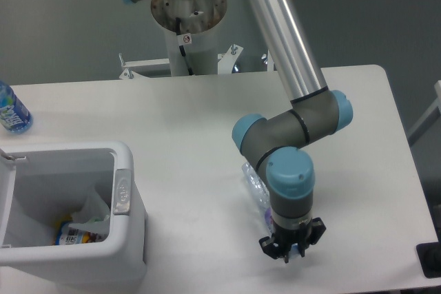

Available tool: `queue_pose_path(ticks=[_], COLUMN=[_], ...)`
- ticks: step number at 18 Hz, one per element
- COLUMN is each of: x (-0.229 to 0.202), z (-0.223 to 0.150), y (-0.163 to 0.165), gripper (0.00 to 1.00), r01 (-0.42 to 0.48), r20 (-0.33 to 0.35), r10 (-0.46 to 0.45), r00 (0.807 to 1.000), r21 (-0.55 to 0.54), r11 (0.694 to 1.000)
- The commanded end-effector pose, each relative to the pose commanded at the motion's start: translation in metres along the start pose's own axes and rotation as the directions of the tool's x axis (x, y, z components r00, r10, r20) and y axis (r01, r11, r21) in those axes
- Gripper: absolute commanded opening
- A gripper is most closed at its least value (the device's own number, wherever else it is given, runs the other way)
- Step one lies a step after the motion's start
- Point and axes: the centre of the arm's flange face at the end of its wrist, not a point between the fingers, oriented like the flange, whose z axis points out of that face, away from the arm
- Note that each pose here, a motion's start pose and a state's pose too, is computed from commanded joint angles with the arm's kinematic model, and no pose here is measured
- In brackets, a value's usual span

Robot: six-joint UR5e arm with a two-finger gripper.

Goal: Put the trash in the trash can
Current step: 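Lift the bottle by its cap end, tilting it upward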

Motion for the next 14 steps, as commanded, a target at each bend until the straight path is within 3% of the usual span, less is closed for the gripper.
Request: queue_pose_path(ticks=[14], x=[-0.019], z=[-0.071], y=[-0.019], gripper=[0.28], r01=[0.05], r20=[-0.129], r10=[-0.035], r00=[0.991], r21=[0.117], r11=[0.992])
